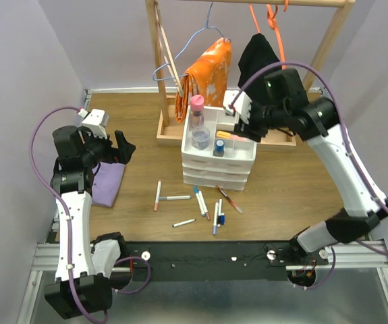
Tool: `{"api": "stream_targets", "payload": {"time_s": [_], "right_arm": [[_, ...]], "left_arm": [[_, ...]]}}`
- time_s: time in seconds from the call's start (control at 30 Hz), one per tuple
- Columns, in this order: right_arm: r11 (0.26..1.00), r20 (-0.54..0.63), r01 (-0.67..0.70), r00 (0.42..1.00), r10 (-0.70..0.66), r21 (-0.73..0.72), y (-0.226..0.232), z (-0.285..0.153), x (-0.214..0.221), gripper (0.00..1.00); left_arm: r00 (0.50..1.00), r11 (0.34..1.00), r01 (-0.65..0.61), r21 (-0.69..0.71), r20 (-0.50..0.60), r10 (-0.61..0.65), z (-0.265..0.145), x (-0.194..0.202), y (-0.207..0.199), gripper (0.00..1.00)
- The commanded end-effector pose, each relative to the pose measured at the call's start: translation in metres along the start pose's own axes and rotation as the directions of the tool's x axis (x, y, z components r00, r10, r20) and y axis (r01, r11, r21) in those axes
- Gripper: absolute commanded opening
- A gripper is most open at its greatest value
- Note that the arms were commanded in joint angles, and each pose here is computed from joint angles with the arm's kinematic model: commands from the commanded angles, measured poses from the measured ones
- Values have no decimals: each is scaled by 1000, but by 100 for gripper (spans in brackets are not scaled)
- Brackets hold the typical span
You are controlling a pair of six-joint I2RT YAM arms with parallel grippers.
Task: Sort the stationery into containers
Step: Place the pen in the storage box, then pick up the pen from the center of the board.
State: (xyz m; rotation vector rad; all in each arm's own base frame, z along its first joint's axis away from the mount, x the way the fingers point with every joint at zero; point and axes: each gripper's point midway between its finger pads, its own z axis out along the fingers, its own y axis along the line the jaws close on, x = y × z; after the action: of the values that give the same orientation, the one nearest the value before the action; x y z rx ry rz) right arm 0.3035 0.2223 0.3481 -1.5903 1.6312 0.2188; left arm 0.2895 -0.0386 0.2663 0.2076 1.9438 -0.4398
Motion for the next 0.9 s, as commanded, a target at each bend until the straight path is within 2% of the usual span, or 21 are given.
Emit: {"api": "stream_targets", "payload": {"time_s": [0.0, 0.13, 0.27, 0.47, 0.87], "right_arm": [[1000, 119, -18, 993, 20, -19, 42, -37, -3, 59], [999, 109, -20, 994, 25, -46, 60, -30, 12, 61], [994, 81, 33, 996, -24, -106, 72, -23, 23, 61], [994, 68, 58, 996, -51, -94, 68, -12, 30, 61], [999, 134, 49, 990, -47, -10, 46, -4, 12, 62]], "left_arm": [[1000, 997, 24, 66, 6, -25, 3, 2, -15, 99], [1000, 997, 23, 67, -5, -23, 2, 6, -18, 99], [1000, 998, 14, 66, -17, -13, -1, 7, -18, 99], [1000, 999, -4, 54, -20, 5, -2, 7, -17, 99], [999, 999, -33, 30, -27, 34, 7, -7, -5, 99]]}}
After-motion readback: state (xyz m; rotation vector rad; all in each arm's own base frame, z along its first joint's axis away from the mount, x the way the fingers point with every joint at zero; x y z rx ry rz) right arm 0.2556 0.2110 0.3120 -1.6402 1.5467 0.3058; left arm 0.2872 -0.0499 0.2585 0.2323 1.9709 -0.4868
